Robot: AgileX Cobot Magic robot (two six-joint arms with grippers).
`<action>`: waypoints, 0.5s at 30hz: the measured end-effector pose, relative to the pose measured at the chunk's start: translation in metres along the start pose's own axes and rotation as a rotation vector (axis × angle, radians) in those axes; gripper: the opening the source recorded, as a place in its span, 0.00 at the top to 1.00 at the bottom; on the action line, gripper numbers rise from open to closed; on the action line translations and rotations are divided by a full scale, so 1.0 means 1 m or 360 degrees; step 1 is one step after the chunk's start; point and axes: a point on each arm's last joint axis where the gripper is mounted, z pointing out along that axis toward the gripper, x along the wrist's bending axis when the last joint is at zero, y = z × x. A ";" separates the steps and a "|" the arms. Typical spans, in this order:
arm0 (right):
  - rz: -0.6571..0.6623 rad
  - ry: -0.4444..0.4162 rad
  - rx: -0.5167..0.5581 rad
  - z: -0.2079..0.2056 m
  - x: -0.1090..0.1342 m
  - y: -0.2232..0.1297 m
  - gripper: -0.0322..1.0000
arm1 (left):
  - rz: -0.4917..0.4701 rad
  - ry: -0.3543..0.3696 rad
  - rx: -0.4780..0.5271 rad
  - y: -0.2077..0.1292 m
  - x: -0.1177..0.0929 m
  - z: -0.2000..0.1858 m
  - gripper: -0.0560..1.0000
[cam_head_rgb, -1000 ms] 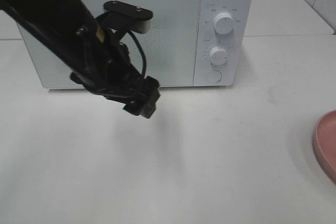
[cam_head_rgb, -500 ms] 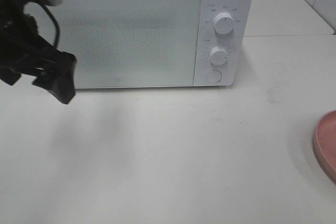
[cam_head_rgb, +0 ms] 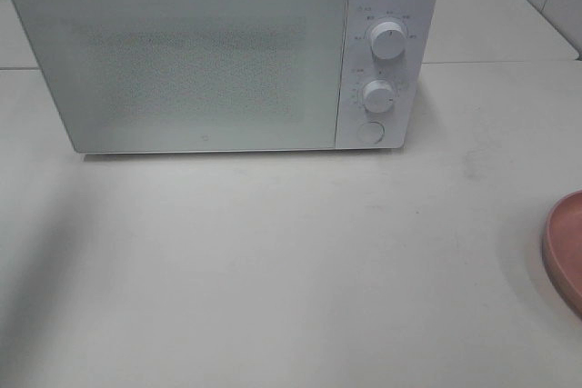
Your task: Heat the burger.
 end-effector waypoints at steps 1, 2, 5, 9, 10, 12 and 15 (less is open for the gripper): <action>0.0000 0.0000 0.0000 0.000 0.000 0.000 0.24 | -0.0039 0.0016 -0.0048 -0.004 0.006 -0.009 0.06; 0.0000 0.0000 0.0000 0.000 0.000 0.000 0.24 | -0.0063 0.0025 -0.0076 -0.007 0.010 -0.014 0.06; 0.0000 0.0000 0.0000 0.000 0.000 0.000 0.24 | -0.0135 0.0061 -0.0158 -0.022 0.019 -0.030 0.06; 0.0000 0.0000 0.0000 0.000 0.000 0.000 0.24 | -0.0147 0.0066 -0.0164 -0.043 0.017 -0.032 0.06; 0.0000 0.0000 0.0000 0.000 0.000 0.000 0.24 | -0.0147 0.0066 -0.0166 -0.050 0.016 -0.032 0.06; 0.0000 0.0000 0.0000 0.000 0.000 0.000 0.24 | -0.0150 0.0064 -0.0144 -0.067 0.013 -0.027 0.06; 0.0000 0.0000 0.0000 0.000 0.000 0.000 0.24 | -0.0175 0.0082 -0.0139 -0.094 0.011 -0.023 0.06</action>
